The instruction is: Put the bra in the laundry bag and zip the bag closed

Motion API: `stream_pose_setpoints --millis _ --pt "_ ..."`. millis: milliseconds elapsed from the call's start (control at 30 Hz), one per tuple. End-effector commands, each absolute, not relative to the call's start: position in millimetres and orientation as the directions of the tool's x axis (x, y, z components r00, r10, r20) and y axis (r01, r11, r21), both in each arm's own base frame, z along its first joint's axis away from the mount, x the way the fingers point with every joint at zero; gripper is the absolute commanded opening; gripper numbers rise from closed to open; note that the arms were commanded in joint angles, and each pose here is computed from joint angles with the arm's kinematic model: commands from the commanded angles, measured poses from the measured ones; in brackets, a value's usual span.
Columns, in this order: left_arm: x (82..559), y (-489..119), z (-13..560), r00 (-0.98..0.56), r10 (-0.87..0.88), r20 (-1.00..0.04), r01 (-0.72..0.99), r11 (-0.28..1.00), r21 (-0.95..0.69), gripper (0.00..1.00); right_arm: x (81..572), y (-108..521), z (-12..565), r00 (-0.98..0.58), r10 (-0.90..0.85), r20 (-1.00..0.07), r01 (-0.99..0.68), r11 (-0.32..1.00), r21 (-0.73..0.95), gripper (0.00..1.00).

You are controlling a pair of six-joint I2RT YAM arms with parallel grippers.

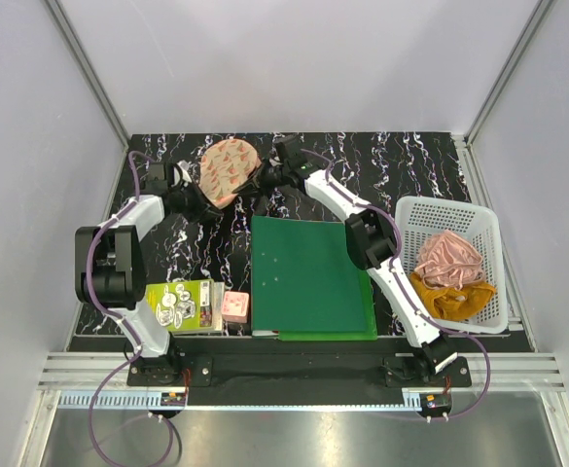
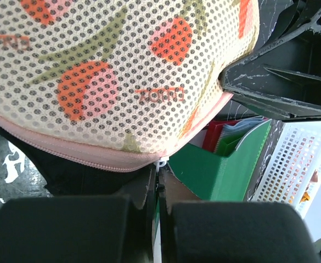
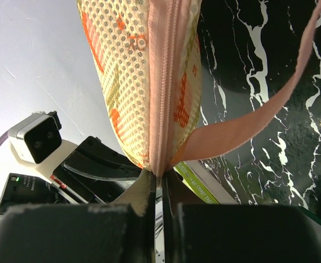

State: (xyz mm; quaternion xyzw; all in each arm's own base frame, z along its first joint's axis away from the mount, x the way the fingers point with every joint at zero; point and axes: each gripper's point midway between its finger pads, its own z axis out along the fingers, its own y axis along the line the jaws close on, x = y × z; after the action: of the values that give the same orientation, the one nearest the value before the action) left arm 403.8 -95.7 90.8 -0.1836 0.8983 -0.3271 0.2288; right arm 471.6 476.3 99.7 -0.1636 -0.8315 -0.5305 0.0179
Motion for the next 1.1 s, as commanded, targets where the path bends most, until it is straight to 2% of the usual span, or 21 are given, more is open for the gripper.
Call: stream_pose_setpoints --millis 0,333,367,433,467,533,567,600,733,833,867,967,1000,1067 --pt "409.3 -101.4 120.6 -0.823 -0.459 -0.334 -0.127 0.722 -0.680 0.00 515.6 450.4 115.6 -0.932 0.337 0.131 0.249 0.334 0.909 0.00" --pt "432.1 -154.8 123.8 -0.862 -0.420 -0.282 -0.099 0.688 -0.719 0.00 503.8 464.0 122.8 -0.929 0.346 0.135 0.258 0.340 0.904 0.00" --pt "432.4 -156.2 124.8 -0.866 -0.415 -0.279 -0.094 0.683 -0.724 0.04 501.9 465.2 121.7 -0.929 0.344 0.139 0.261 0.342 0.902 0.00" --pt "433.7 -156.9 133.0 -0.864 -0.396 -0.310 -0.055 0.687 -0.724 0.21 502.1 463.0 117.5 -0.927 0.342 0.153 0.275 0.343 0.898 0.00" --pt "431.8 -155.5 141.5 -0.858 -0.390 -0.335 -0.033 0.692 -0.722 0.41 502.4 461.6 115.8 -0.928 0.339 0.155 0.275 0.343 0.898 0.00" --pt "428.0 -148.9 149.8 -0.848 -0.378 -0.370 -0.003 0.703 -0.711 0.60 502.5 458.5 113.4 -0.928 0.334 0.162 0.280 0.343 0.897 0.00" --pt "425.6 -144.7 164.0 -0.833 -0.376 -0.407 0.028 0.705 -0.709 0.67 502.8 456.8 112.2 -0.928 0.333 0.166 0.283 0.344 0.895 0.00" --pt "419.7 -139.8 162.5 -0.831 -0.381 -0.405 0.019 0.709 -0.705 0.69 503.5 455.5 112.8 -0.929 0.331 0.165 0.281 0.342 0.897 0.00" --pt "407.5 -99.8 172.0 -0.782 -0.438 -0.445 -0.013 0.724 -0.690 0.69 500.8 457.4 116.4 -0.938 0.299 0.172 0.270 0.325 0.906 0.00" --pt "401.8 -70.0 171.6 -0.737 -0.431 -0.520 -0.030 0.790 -0.613 0.63 499.5 455.0 113.2 -0.946 0.271 0.180 0.265 0.320 0.910 0.03" --pt "400.9 -63.5 169.6 -0.733 -0.382 -0.563 -0.001 0.828 -0.561 0.62 499.2 453.7 112.4 -0.948 0.262 0.178 0.259 0.320 0.911 0.04" --pt "402.3 -46.7 160.4 -0.730 -0.259 -0.633 0.045 0.905 -0.422 0.47 496.6 450.3 113.1 -0.961 0.225 0.161 0.228 0.318 0.920 0.08" --pt "403.8 -40.6 155.5 -0.726 -0.223 -0.650 0.043 0.930 -0.366 0.39 495.9 447.7 113.1 -0.965 0.207 0.160 0.220 0.313 0.924 0.09" --pt "407.7 -32.9 150.1 -0.715 -0.106 -0.691 0.098 0.964 -0.249 0.35 494.6 444.3 115.0 -0.972 0.185 0.142 0.195 0.312 0.930 0.09"
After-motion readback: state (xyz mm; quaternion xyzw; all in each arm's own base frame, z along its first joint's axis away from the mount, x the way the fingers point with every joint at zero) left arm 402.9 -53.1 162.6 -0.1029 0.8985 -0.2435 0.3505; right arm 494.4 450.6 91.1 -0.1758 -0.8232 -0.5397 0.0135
